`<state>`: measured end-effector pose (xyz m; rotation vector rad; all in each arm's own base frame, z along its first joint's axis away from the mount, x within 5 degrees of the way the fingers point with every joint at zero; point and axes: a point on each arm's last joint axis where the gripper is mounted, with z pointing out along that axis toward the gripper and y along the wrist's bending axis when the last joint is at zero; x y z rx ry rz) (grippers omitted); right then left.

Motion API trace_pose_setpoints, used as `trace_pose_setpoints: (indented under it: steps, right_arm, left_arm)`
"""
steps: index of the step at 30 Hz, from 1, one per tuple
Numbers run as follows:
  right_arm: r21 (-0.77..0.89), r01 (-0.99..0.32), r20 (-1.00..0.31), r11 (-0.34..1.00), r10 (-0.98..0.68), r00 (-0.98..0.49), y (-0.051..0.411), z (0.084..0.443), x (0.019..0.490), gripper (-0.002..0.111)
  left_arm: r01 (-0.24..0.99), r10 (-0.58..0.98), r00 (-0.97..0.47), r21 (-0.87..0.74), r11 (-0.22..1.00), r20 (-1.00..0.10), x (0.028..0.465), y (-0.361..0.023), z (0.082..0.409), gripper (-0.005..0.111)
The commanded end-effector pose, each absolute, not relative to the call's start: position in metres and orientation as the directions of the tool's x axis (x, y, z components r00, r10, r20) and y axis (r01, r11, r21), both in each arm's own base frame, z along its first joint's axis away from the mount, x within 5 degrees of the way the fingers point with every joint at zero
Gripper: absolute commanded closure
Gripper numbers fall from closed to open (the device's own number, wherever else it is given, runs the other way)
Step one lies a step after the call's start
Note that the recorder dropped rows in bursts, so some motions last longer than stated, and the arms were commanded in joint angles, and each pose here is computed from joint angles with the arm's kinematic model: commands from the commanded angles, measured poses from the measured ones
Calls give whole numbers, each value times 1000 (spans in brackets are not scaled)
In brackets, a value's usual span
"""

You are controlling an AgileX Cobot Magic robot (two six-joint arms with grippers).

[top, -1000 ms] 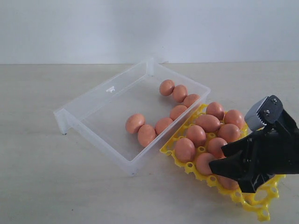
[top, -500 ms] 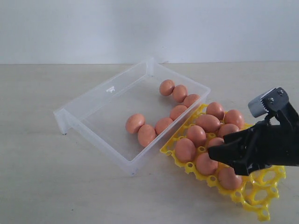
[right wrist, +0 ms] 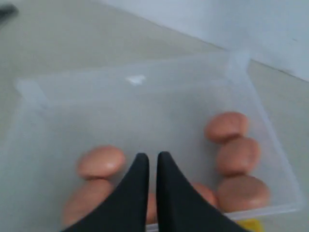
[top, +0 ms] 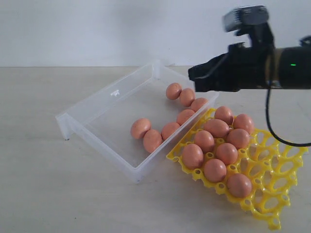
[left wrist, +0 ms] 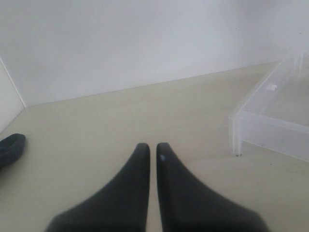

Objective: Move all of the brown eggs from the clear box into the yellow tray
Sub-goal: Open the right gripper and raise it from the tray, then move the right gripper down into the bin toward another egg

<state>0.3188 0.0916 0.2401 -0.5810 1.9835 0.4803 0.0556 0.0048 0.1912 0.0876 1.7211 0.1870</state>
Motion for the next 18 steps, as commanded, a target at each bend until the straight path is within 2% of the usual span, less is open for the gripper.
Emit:
trace_pose_setpoints:
  steps: [1,3,6,9,11,14,18]
  right_arm:
    - [-251,-345,-854,904,-375,-360,127,260,336,108]
    - [-205,-367,-869,907,-342,-357,143,263,340,108]
    - [58,-415,-881,908,-149,-449,166,256,351,108]
    - [125,-439,-872,890,-113,-476,178,247,364,108]
    - [68,-476,-873,877,-179,-454,182,241,370,108]
    - [-211,-538,-845,816,-428,-319,178,240,374,108]
    - [-390,-270,-816,880,-466,-341,154,248,383,108]
  left_arm:
    - [-43,159,-146,166,985,-976,55,4,193,103]
    - [-43,159,-146,166,985,-976,55,4,193,103]
    - [-43,159,-146,166,985,-976,55,4,193,103]
    - [-43,159,-146,166,985,-976,55,4,193,103]
    - [-43,159,-146,166,985,-976,55,4,193,103]
    - [-43,159,-146,166,985,-976,55,4,193,103]
    - [-43,159,-146,166,985,-976,55,4,193,103]
